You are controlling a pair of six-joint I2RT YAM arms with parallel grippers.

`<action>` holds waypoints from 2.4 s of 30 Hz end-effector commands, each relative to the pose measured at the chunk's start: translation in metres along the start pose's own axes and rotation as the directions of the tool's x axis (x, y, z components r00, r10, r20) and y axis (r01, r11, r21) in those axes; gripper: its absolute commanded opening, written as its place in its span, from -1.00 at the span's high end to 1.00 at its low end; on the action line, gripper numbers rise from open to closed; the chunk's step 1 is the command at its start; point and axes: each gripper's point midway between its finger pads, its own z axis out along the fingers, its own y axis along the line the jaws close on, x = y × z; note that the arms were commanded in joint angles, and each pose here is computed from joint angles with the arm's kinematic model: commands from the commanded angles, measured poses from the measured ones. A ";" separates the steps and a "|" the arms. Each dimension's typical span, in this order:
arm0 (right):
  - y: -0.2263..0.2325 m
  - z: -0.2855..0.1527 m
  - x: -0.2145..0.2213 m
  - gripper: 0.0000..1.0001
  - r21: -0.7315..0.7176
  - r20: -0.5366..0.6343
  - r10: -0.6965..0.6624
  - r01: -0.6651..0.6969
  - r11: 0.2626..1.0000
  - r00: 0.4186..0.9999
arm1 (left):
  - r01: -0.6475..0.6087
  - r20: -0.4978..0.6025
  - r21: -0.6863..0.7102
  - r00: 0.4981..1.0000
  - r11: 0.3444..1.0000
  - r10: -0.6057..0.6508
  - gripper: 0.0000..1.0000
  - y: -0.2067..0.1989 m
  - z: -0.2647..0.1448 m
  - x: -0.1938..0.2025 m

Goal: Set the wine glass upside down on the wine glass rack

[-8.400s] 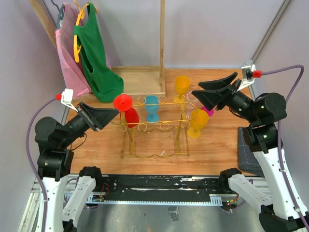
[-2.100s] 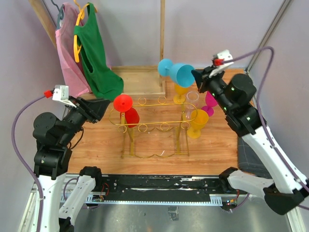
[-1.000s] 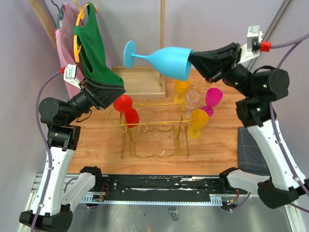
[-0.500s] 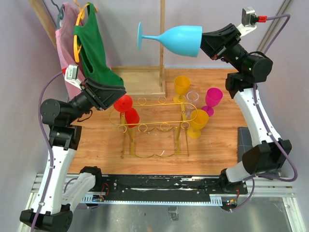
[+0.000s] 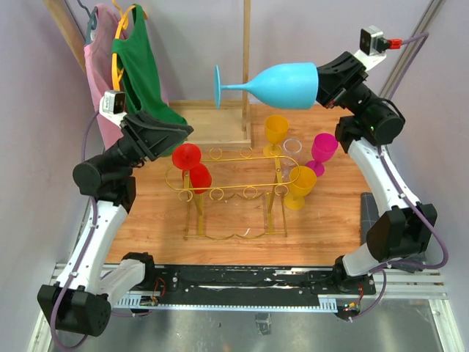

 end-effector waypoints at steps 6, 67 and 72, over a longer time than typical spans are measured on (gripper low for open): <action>0.033 0.014 0.037 0.98 -0.134 -0.046 0.006 -0.012 0.991 0.999 | 0.126 -0.030 0.379 0.992 0.917 -0.124 0.04 -0.085 -0.021 0.004; 0.024 0.050 0.102 0.33 -0.222 -0.089 0.147 -0.163 0.961 0.985 | 0.138 -0.052 0.463 0.990 0.875 -0.129 0.99 -0.135 -0.027 0.002; 0.018 0.042 0.096 0.32 -0.185 -0.081 0.131 -0.144 0.972 0.988 | 0.132 -0.053 0.462 0.991 0.877 -0.122 0.99 -0.140 -0.026 0.001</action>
